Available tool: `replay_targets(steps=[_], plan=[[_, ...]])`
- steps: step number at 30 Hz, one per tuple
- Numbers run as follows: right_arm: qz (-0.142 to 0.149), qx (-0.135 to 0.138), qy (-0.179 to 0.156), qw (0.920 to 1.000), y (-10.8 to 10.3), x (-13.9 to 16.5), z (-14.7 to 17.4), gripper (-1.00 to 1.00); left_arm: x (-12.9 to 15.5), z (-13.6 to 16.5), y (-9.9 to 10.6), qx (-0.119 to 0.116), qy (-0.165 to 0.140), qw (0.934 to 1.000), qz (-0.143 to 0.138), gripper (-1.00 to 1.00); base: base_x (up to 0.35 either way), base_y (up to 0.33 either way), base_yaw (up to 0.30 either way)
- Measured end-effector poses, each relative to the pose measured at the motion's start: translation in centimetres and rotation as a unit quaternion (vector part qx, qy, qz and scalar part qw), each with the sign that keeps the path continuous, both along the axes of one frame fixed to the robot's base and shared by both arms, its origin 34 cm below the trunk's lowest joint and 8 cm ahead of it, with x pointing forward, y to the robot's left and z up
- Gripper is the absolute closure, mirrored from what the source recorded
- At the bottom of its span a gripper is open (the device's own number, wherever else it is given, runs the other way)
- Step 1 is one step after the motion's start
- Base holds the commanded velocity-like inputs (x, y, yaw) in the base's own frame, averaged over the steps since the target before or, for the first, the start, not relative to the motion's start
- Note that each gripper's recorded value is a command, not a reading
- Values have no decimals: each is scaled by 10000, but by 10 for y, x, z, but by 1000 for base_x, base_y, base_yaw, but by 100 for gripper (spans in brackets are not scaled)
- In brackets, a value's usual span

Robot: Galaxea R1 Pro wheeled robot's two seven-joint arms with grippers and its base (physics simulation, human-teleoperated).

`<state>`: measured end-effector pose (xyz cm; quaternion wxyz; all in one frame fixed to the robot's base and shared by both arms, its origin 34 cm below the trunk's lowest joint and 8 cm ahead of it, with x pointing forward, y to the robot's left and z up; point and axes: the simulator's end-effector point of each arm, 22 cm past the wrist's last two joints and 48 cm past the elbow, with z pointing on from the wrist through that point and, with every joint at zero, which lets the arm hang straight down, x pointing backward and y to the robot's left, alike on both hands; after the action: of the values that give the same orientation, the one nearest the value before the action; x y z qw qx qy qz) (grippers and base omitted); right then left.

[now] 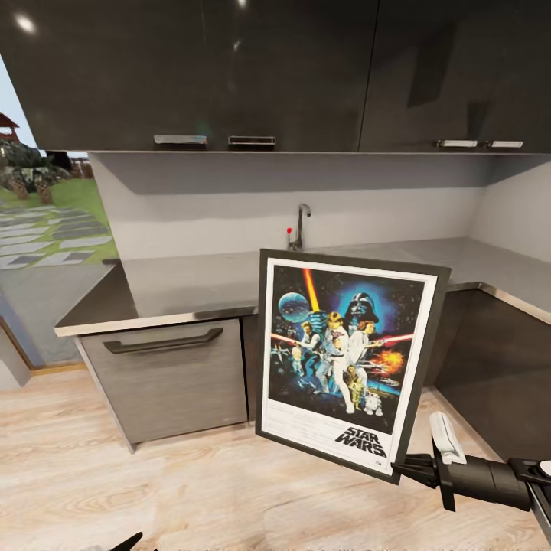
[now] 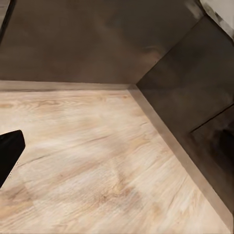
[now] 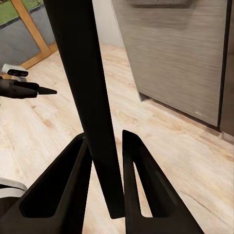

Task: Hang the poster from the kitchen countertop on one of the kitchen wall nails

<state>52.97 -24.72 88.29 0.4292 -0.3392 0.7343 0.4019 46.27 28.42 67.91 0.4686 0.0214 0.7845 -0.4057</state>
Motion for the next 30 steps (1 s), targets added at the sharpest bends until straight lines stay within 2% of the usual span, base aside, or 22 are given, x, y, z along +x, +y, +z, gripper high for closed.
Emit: replay_targets(steps=[3,7,12,15,19,22,30], plan=[[3,40,24,10000,4,0,3,100,7,-7,4,168,159,9994,252,-100,0,0,0],[3,57,55,10000,5,0,6,100,20,-15,9,191,533,9966,606,-100,0,0,0],[0,69,102,9999,6,0,11,100,67,-9,13,220,867,9898,1113,-100,0,0,0],[-4,66,131,9999,6,0,13,100,87,1,10,155,983,9877,1208,-100,0,0,0],[-4,74,167,9998,6,0,15,100,96,8,21,163,1104,9853,1297,-100,0,0,0],[-4,76,191,9998,6,0,13,100,93,6,32,227,1168,9841,1318,-100,0,0,0],[-8,77,255,9996,6,0,8,100,89,4,33,193,1199,9848,1243,-100,0,0,0]])
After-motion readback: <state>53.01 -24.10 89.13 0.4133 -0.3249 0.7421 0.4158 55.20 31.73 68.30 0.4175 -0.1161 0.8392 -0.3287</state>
